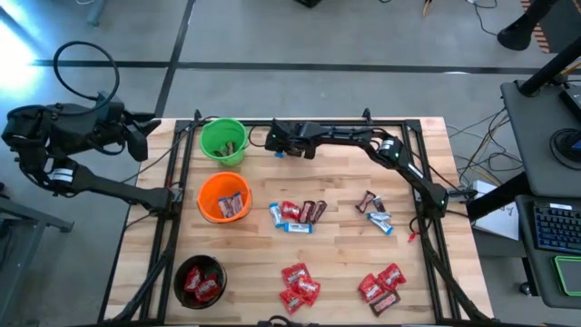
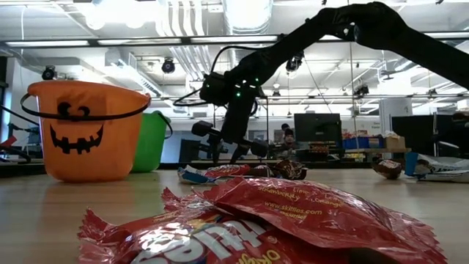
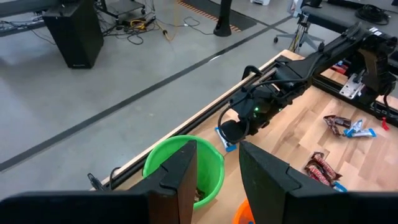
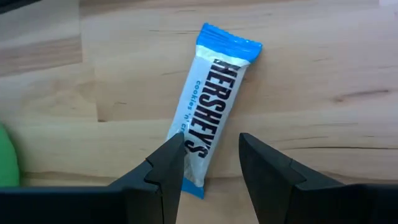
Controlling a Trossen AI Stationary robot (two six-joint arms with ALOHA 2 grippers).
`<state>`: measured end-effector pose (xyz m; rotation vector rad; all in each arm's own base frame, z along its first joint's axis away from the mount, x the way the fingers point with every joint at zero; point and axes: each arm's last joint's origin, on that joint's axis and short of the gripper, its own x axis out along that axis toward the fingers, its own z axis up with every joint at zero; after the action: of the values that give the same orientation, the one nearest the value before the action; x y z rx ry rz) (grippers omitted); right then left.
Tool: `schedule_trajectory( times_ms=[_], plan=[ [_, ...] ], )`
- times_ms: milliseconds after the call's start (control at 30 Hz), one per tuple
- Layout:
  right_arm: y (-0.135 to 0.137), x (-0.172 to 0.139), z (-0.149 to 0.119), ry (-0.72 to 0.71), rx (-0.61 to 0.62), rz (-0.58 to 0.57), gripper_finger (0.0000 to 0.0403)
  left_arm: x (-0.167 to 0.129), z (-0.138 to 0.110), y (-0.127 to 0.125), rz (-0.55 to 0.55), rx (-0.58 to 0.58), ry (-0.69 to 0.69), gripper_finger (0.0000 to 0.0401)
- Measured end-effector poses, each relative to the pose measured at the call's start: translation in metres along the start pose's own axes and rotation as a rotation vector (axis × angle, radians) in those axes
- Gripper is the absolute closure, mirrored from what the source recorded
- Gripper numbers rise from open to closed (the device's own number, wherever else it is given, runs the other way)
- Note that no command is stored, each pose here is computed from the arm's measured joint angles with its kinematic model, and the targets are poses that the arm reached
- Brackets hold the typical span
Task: Organize candy in baskets
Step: Put the white chocolate into the orange bucket
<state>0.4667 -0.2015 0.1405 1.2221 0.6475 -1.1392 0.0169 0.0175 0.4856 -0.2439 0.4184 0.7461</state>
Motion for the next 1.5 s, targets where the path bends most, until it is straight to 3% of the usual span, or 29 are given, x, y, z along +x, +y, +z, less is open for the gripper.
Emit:
schedule_trajectory(
  times_ms=[267,567,867,1067,1500],
  plan=[
    [0.001,0.000,-0.002,0.000,-0.004,0.008,0.0268,0.000,0.001,0.000,-0.003,0.021,-0.005,0.0299],
    [-0.003,0.001,-0.005,0.042,-0.013,-0.007,0.0348,0.000,0.001,0.000,-0.002,0.021,-0.005,0.0299],
    [-0.008,0.000,-0.009,0.135,-0.087,-0.047,0.0391,0.000,0.001,0.000,-0.002,0.021,-0.005,0.0299],
    [-0.014,-0.002,-0.016,0.218,-0.128,-0.094,0.0394,0.000,0.001,0.000,-0.002,0.022,-0.005,0.0299],
    [-0.002,-0.025,-0.037,0.278,-0.225,-0.026,0.0394,0.000,0.000,0.000,-0.002,0.023,-0.004,0.0299]
  ],
)
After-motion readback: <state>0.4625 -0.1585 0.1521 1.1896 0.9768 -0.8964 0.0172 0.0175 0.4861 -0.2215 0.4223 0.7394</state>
